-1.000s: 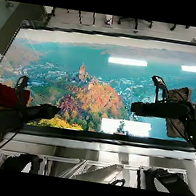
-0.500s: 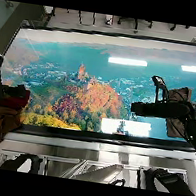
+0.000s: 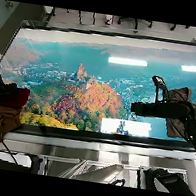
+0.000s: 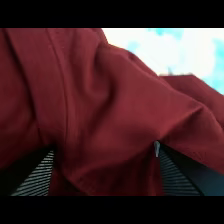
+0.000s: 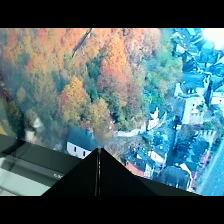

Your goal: Fold the shirts.

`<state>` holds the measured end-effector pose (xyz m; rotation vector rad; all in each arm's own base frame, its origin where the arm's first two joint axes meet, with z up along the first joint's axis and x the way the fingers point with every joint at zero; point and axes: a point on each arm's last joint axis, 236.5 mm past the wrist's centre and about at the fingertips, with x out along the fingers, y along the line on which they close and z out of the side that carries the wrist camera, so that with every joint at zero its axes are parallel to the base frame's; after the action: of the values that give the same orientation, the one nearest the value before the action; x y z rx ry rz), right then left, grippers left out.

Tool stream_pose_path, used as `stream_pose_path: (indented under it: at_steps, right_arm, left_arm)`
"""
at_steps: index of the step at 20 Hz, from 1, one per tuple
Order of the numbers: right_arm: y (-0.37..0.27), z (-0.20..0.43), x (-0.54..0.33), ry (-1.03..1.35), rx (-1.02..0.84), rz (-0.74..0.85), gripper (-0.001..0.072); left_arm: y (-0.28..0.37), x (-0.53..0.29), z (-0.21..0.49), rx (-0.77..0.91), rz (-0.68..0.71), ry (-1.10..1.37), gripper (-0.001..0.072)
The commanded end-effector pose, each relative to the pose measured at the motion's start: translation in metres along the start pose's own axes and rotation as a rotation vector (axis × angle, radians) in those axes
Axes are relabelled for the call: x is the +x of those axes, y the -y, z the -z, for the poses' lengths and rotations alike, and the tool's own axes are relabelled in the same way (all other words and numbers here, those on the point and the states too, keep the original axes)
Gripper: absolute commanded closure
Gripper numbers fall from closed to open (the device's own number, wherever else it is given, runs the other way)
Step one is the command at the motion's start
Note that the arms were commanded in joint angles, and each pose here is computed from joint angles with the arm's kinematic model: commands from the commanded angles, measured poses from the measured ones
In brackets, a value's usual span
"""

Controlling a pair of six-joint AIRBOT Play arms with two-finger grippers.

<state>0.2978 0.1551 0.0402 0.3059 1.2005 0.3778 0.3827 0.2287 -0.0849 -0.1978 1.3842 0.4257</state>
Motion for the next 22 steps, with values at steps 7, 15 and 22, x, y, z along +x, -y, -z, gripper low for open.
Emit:
stream_pose_path:
  at_steps: [7,15,22]
  right_arm:
    - [0.000,0.000,0.000,-0.001,0.000,0.000,0.0693]
    - [0.000,-0.001,0.000,0.006,0.000,-0.001,0.0693]
    - [0.000,-0.001,0.000,0.006,0.000,-0.001,0.0693]
  left_arm:
    - [0.035,-0.023,-0.049,0.072,0.039,0.086,0.0686]
    - [0.219,-0.270,-0.048,0.369,0.354,0.414,0.0686]
    - [0.408,-0.309,0.119,0.784,0.580,0.300,0.0686]
